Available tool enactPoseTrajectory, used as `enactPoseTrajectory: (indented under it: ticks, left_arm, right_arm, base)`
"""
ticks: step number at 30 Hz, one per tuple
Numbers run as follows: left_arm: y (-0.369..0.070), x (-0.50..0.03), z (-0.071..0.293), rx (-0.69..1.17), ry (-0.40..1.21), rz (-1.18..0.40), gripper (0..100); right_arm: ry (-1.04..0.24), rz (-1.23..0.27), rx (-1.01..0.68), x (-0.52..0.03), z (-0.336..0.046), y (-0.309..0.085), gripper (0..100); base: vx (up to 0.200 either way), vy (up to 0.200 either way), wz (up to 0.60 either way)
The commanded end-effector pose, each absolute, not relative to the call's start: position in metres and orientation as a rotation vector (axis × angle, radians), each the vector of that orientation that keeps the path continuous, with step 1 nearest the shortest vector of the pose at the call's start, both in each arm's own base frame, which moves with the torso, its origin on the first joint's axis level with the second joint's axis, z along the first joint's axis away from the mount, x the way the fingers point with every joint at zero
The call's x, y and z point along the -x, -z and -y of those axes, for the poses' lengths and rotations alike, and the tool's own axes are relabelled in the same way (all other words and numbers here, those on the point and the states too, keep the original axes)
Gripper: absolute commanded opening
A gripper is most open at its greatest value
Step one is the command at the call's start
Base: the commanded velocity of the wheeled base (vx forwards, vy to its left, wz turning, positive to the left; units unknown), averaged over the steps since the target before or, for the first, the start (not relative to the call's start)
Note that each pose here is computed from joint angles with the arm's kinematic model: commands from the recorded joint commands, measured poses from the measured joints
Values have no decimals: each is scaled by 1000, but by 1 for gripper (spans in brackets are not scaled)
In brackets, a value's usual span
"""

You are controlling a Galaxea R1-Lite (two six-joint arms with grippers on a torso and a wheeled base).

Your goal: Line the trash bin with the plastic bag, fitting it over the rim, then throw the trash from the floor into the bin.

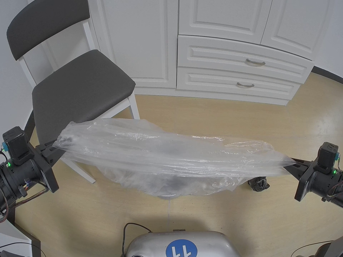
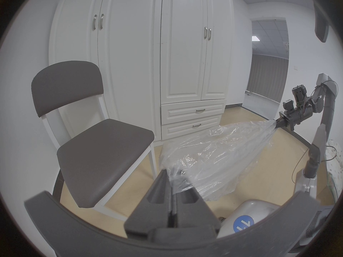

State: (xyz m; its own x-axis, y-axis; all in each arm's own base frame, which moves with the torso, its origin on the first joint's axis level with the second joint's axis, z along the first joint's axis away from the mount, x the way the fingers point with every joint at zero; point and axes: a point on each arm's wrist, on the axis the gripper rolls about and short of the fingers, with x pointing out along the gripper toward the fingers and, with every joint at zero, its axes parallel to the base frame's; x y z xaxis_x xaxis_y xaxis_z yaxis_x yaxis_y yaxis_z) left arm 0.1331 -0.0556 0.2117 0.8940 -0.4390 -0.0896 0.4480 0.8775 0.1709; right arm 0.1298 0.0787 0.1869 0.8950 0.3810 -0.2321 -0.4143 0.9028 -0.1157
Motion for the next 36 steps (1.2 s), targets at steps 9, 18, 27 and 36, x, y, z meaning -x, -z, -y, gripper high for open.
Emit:
enactPoseTrajectory:
  ticks: [9, 18, 27, 36]
  left_arm:
    - [-209, -134, 52, -198, 438, -65, 0]
    - [-202, -137, 66, -207, 522, -91, 0]
    - [-197, -134, 82, -218, 623, -107, 0]
    - [-193, -138, 95, -217, 675, -108, 0]
  right_arm:
    - [-421, -272, 219, -118, -71, -188, 0]
    - [-442, -279, 220, -120, -74, -187, 0]
    - [-501, -267, 216, -121, -86, -183, 0]
    - [-540, -185, 181, -131, -102, -175, 0]
  base:
    - [0, 0, 0]
    - [0, 0, 0]
    - [0, 0, 0]
    - [0, 0, 0]
